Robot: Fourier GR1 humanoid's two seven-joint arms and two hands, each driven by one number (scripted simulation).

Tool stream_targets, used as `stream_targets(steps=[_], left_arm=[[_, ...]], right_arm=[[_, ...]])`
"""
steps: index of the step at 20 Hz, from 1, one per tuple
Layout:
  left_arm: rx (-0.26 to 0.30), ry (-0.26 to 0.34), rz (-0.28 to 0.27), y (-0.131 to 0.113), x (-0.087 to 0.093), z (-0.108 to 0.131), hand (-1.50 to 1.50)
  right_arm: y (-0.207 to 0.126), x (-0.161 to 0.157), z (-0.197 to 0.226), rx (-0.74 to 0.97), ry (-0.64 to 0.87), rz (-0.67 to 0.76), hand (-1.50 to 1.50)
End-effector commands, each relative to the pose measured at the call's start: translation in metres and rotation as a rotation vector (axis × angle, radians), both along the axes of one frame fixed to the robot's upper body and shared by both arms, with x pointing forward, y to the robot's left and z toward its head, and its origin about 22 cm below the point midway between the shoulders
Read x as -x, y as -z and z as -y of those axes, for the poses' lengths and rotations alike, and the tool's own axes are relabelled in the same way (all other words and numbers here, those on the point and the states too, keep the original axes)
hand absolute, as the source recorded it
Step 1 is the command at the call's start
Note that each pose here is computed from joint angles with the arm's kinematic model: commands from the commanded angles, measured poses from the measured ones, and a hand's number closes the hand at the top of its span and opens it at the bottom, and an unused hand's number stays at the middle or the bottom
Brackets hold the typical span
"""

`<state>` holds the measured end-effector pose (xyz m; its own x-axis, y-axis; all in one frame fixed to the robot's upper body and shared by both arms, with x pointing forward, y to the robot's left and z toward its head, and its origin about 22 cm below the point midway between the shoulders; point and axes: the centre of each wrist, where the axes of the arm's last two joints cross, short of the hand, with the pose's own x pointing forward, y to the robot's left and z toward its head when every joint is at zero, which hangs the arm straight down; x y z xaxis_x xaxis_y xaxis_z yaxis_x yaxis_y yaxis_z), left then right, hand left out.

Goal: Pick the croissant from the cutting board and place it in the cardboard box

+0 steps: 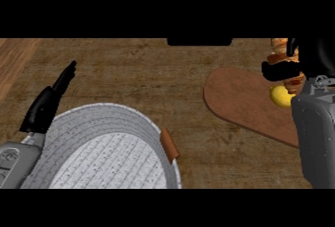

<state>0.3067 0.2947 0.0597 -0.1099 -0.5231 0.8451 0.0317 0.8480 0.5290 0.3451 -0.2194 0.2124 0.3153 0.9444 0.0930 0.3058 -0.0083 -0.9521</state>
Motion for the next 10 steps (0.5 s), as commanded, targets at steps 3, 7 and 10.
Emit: stream_targets(steps=[3,7,10], left_arm=[[0.073,-0.033,-0.155,0.049,0.024,0.010,0.00],[0.062,-0.034,-0.154,0.052,0.025,0.004,0.00],[0.078,-0.035,-0.169,0.054,0.030,0.000,0.00]], right_arm=[[-0.049,-0.012,0.021,-0.049,0.117,0.060,1.50],[-0.046,-0.013,0.058,-0.060,0.162,0.037,1.50],[-0.024,-0.021,0.087,-0.052,0.214,-0.035,1.50]])
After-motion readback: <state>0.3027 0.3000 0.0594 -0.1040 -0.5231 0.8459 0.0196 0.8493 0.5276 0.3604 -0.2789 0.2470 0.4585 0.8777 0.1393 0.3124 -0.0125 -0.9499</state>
